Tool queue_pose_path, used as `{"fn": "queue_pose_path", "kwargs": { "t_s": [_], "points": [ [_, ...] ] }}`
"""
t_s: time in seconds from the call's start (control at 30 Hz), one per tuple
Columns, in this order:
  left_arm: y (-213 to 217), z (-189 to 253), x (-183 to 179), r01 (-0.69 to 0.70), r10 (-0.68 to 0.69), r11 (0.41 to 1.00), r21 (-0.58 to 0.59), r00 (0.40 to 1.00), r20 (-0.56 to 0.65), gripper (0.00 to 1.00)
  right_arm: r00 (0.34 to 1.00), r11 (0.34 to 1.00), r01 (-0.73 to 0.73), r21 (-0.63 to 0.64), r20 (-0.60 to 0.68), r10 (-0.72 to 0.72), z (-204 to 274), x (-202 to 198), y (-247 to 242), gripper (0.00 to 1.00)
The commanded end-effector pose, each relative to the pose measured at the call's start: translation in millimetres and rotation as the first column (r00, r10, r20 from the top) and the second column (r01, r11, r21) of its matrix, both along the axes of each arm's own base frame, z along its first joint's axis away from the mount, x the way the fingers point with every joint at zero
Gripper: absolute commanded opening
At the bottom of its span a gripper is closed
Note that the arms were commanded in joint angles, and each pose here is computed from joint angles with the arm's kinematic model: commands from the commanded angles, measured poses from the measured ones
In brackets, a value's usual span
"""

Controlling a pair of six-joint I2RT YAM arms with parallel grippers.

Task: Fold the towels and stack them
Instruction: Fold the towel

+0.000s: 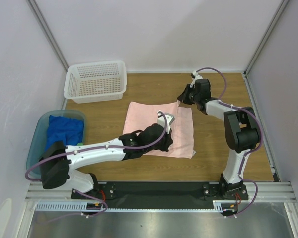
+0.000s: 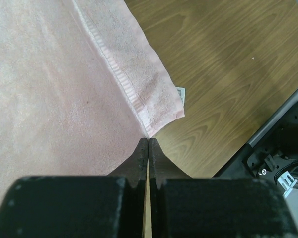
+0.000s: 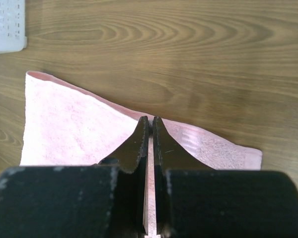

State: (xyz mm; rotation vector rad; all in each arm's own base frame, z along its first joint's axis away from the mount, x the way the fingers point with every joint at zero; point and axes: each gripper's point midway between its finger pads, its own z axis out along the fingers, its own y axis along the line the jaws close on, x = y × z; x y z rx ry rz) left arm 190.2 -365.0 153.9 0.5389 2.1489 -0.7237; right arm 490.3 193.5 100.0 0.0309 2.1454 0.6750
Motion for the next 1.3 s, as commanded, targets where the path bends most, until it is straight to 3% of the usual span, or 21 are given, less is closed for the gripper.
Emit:
{"fn": "queue_pose_path", "kwargs": {
  "t_s": [0.0,0.3,0.7,1.27],
  "points": [
    [-26.8,30.0,-1.7,0.060,-0.056,0.995,-0.074,0.997,0.047,0.00,0.995,1.000,0.007,0.016,0.104,-0.009,30.4,9.8,-9.5,0.00],
    [-32.6,34.1,1.8,0.051,-0.048,0.998,-0.041,0.996,0.075,0.00,0.990,1.000,0.000,0.020,0.144,-0.003,53.1,5.0,-15.1,0.00],
    [-28.5,65.1,4.9,0.036,-0.024,0.996,-0.086,0.990,0.137,0.00,0.963,0.999,-0.038,0.035,0.267,0.027,111.3,3.7,-6.1,0.00],
    [-19.6,84.8,8.9,0.006,0.017,0.992,-0.125,0.983,0.183,0.00,0.967,1.000,0.014,0.015,0.253,-0.017,106.7,8.1,-14.8,0.00]
  ]
}}
